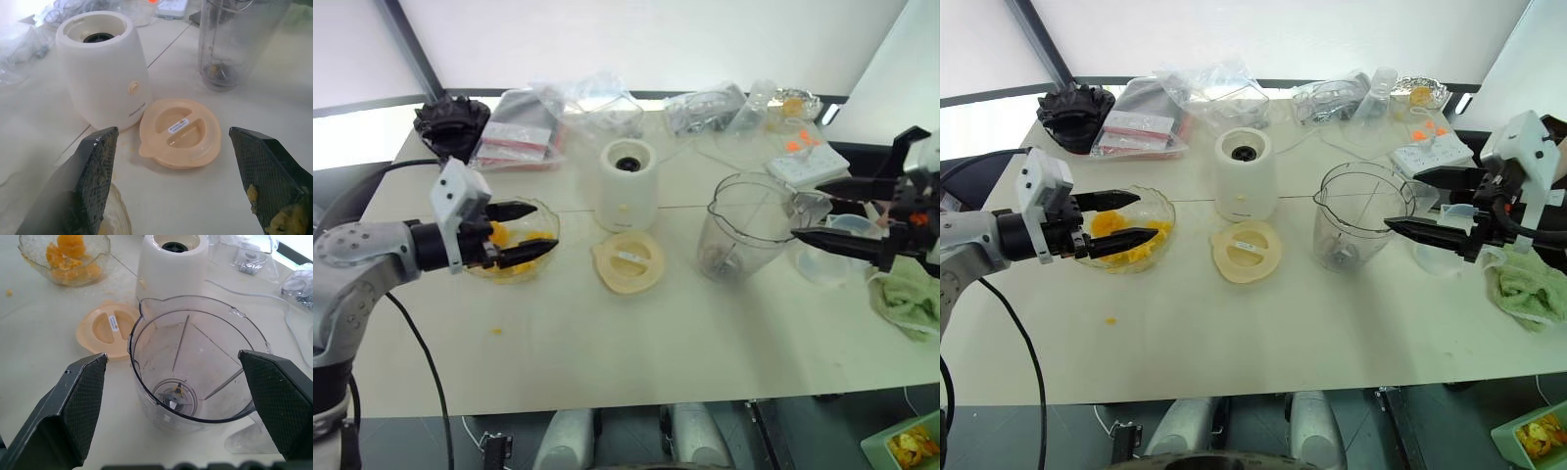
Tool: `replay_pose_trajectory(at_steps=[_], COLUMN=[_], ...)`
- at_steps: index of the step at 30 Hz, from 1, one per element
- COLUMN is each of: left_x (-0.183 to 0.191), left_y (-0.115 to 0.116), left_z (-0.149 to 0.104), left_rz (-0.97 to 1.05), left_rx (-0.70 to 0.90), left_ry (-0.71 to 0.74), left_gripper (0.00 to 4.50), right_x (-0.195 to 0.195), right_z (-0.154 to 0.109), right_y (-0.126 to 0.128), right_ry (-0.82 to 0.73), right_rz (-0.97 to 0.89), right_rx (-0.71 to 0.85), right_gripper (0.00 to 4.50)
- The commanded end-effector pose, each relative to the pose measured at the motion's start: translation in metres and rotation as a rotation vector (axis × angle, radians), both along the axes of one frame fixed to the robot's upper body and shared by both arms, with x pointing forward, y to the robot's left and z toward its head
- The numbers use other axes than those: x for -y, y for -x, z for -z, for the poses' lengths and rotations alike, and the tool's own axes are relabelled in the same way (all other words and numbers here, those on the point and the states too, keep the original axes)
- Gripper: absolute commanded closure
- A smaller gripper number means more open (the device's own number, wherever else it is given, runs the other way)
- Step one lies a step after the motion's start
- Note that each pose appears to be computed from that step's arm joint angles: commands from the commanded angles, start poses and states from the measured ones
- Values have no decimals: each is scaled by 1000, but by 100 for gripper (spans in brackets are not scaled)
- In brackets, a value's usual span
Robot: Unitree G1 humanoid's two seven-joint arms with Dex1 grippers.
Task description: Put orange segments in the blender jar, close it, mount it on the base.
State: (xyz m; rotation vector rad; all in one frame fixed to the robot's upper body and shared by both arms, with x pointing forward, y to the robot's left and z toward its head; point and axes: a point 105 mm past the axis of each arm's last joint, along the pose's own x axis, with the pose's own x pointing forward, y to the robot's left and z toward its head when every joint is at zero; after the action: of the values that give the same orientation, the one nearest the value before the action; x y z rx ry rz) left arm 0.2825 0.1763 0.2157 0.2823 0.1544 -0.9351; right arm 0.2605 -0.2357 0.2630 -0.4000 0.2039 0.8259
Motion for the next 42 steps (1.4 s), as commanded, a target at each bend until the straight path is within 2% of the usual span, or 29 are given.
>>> replay_pose_trajectory(at_steps=[1,7,12,19,27,37,42], left_x=[0,-2,-19,-45,-81,-100,-107], left_y=[-2,-10,-32,-56,-92,-101,-105], left_z=[-7,-6,-1,21,42,58,75], left_rz=[-17,-58,-198,-306,-558,-720,-790], left_rx=[20,32,59,-1,-40,-42,-57], left_ry=[-33,-60,-132,-268,-431,-521,-555], left_gripper=[71,71,71,71,71,71,71], right_x=[-5,-9,-12,-18,-25,-29,-32], right_z=[-8,-9,-10,-6,-8,-7,-5], right_y=[1,0,-1,-4,-8,-8,-10], right_ry=[11,8,7,7,10,9,7], right_rz=[-14,-20,-25,-38,-54,-52,-56], right_rx=[39,43,47,41,50,53,53], right_gripper=[3,3,3,3,3,3,3])
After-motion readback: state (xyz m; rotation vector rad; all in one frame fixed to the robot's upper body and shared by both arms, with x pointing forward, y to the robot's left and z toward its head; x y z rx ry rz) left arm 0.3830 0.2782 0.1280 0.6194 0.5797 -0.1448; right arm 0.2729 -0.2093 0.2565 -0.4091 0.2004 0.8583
